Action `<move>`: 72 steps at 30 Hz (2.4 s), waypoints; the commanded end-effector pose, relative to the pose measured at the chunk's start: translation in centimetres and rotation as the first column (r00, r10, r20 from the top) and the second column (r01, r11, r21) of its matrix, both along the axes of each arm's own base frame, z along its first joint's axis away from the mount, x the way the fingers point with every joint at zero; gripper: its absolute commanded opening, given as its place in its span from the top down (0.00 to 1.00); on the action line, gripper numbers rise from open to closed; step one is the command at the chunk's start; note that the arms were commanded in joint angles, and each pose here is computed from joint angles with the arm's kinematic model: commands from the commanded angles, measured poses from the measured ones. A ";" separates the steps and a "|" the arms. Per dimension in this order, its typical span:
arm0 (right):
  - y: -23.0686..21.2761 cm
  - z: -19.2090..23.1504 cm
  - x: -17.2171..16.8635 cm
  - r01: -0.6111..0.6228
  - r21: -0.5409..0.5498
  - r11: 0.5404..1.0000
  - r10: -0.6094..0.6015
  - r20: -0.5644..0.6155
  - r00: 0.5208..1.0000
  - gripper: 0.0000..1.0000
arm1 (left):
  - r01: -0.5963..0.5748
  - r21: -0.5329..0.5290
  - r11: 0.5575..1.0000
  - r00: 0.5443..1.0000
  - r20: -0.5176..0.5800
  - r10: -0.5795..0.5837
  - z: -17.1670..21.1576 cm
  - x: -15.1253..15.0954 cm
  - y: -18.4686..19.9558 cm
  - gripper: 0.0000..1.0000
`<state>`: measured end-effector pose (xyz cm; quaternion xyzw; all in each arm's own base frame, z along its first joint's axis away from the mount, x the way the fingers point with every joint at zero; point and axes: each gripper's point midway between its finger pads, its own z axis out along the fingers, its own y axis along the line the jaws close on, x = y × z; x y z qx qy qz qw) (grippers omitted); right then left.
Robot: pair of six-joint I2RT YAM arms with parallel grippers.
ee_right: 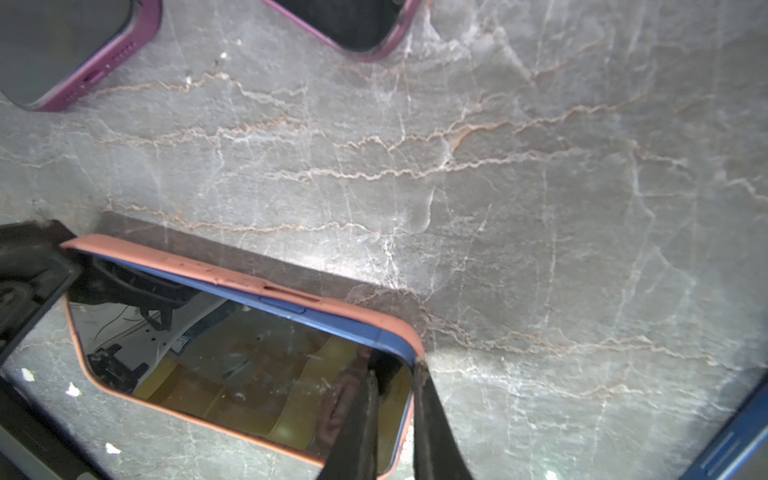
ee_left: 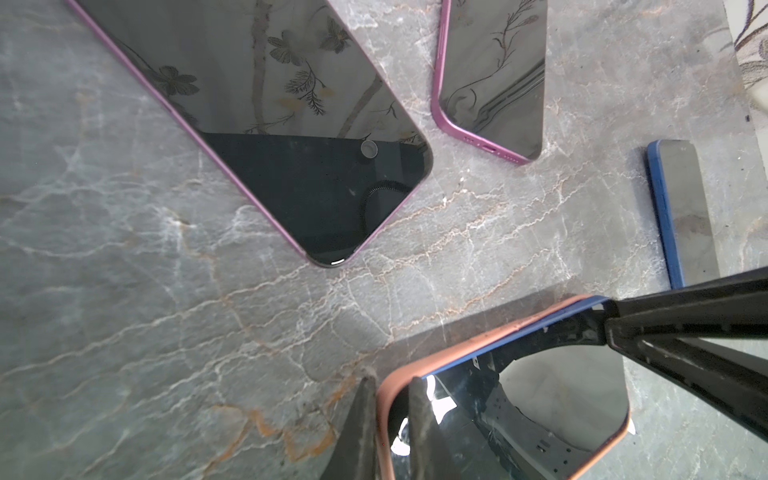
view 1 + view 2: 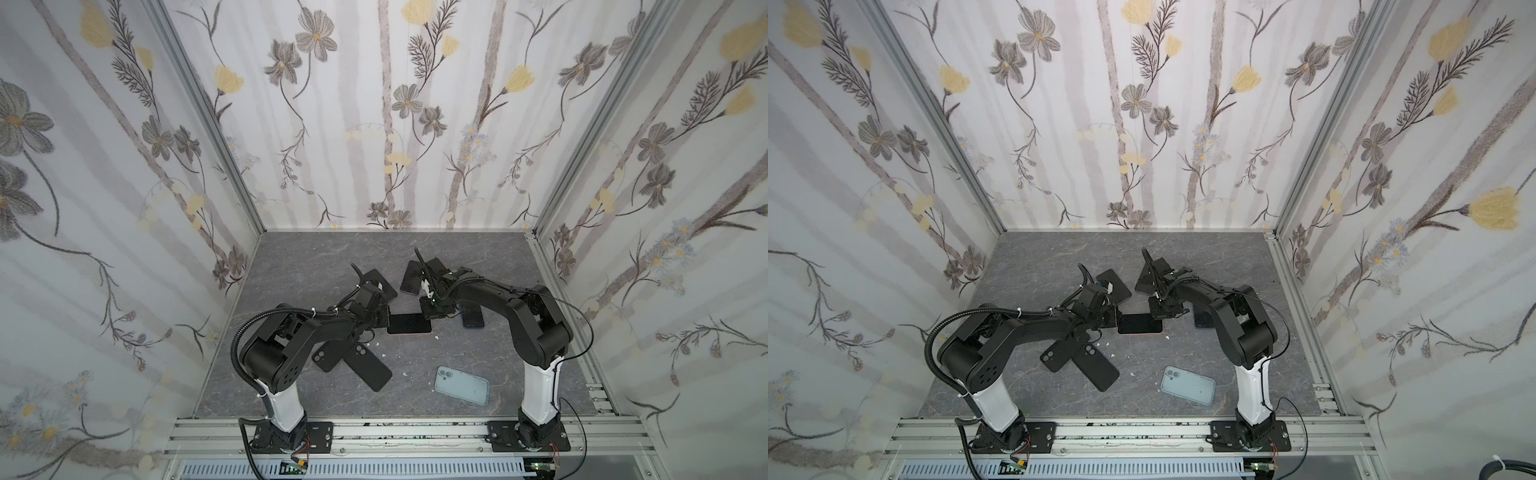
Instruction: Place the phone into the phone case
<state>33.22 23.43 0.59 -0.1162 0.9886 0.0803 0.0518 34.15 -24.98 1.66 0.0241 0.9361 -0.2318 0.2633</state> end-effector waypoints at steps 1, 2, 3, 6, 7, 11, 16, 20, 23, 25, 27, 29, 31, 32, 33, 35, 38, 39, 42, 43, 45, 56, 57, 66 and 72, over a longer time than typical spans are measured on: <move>-5.6 -6.6 -4.3 -0.020 -0.288 0.957 -0.028 -0.162 0.986 0.87 | -0.003 0.151 0.989 0.988 -0.151 0.026 -3.8 -3.2 3.0 0.88; -5.6 -6.6 -4.3 -0.019 -0.284 0.959 -0.029 -0.165 0.986 0.87 | -0.003 0.149 0.989 0.988 -0.151 0.026 -3.7 -3.3 3.0 0.88; -5.3 -6.2 -4.1 -0.016 -0.271 0.962 -0.028 -0.159 0.987 0.87 | -0.003 0.149 0.989 0.989 -0.149 0.025 -3.6 -3.3 3.0 0.88; -4.1 -4.1 -2.7 0.002 -0.219 0.976 -0.025 -0.100 0.995 0.86 | -0.001 0.138 0.990 0.991 -0.136 0.020 -2.8 -3.1 2.8 0.87; -3.5 -3.0 -2.0 0.010 -0.195 0.981 -0.024 -0.071 0.997 0.86 | 0.001 0.131 0.991 0.991 -0.134 0.016 -2.5 -3.1 2.7 0.87; -0.9 1.0 0.8 0.018 -0.094 0.995 -0.017 0.015 1.000 0.85 | 0.009 0.120 0.993 0.989 -0.145 0.008 -2.8 -3.2 2.4 0.84; 0.5 4.1 3.0 0.019 -0.062 0.998 -0.014 0.079 0.997 0.80 | 0.013 0.119 0.993 0.988 -0.157 0.006 -3.0 -3.5 2.5 0.81; 0.2 3.6 2.7 0.015 -0.072 0.997 -0.011 0.061 0.998 0.80 | 0.027 0.121 0.992 0.985 -0.170 -0.006 -3.1 -3.6 2.4 0.81; 0.2 2.8 2.1 0.012 -0.066 0.998 -0.009 0.036 0.999 0.81 | 0.023 0.123 0.992 0.986 -0.169 -0.002 -3.1 -3.7 2.4 0.82; 0.4 2.4 1.6 0.008 -0.048 0.999 -0.007 0.020 1.000 0.82 | 0.023 0.122 0.992 0.985 -0.170 -0.002 -3.0 -3.8 2.5 0.83; 0.6 2.1 1.2 0.005 -0.023 1.000 -0.005 0.003 1.000 0.83 | 0.024 0.122 0.992 0.985 -0.170 -0.003 -2.9 -3.9 2.5 0.83; 0.7 2.0 0.9 0.006 -0.016 1.000 -0.006 -0.003 1.000 0.84 | 0.026 0.122 0.992 0.985 -0.171 -0.004 -2.9 -4.1 2.5 0.84; 0.5 1.7 0.7 0.006 -0.021 1.000 -0.007 -0.007 1.000 0.84 | 0.027 0.119 0.993 0.985 -0.171 -0.006 -2.8 -4.2 2.5 0.84; 0.4 1.6 0.7 0.008 -0.022 1.000 -0.008 -0.011 1.000 0.84 | 0.024 0.120 0.992 0.985 -0.174 -0.003 -2.8 -4.3 2.6 0.84; 0.4 1.4 0.6 0.007 -0.025 1.000 -0.008 -0.015 1.000 0.84 | 0.025 0.119 0.993 0.985 -0.175 -0.004 -2.8 -4.3 2.6 0.84; 0.0 0.9 0.3 0.011 -0.039 0.999 -0.012 -0.027 1.000 0.85 | 0.028 0.118 0.993 0.984 -0.177 -0.007 -2.8 -4.4 2.5 0.84; -1.4 0.0 -0.3 0.022 -0.107 0.994 -0.027 -0.045 0.999 0.85 | 0.022 0.125 0.992 0.982 -0.188 0.002 -3.1 -4.6 2.7 0.84; -2.1 -0.4 -0.4 0.024 -0.140 0.990 -0.031 -0.047 0.998 0.86 | 0.022 0.126 0.992 0.981 -0.195 0.003 -3.3 -4.8 2.7 0.84; -4.1 -1.4 -1.0 0.031 -0.233 0.972 -0.044 -0.051 0.998 0.90 | 0.020 0.121 0.992 0.979 -0.202 0.004 -3.6 -5.1 2.6 0.85; -4.5 -1.7 -1.3 0.030 -0.250 0.968 -0.046 -0.058 0.997 0.91 | 0.021 0.119 0.993 0.979 -0.204 0.004 -3.7 -5.2 2.5 0.85; -4.7 -2.4 -1.9 0.026 -0.258 0.966 -0.047 -0.076 0.996 0.91 | 0.020 0.116 0.993 0.979 -0.204 0.004 -3.7 -5.2 2.4 0.85; -3.8 -4.2 -4.0 -0.008 -0.220 0.975 -0.025 -0.143 0.989 0.90 | 0.007 0.117 0.993 0.977 -0.211 0.018 -4.1 -5.6 2.6 0.86; -3.4 -3.5 -3.5 -0.005 -0.209 0.978 -0.021 -0.122 0.992 0.90 | 0.007 0.114 0.993 0.978 -0.206 0.017 -3.9 -5.5 2.5 0.86; 2.5 7.4 3.1 -0.148 -0.007 0.989 0.147 0.169 0.975 0.69 | -0.002 0.104 0.995 0.999 -0.049 0.007 2.0 -1.6 1.4 0.82; 4.8 15.3 5.3 -0.332 -0.024 0.943 0.306 0.453 0.837 0.57 | -0.082 0.115 0.990 0.988 0.143 0.065 9.9 0.9 3.1 0.76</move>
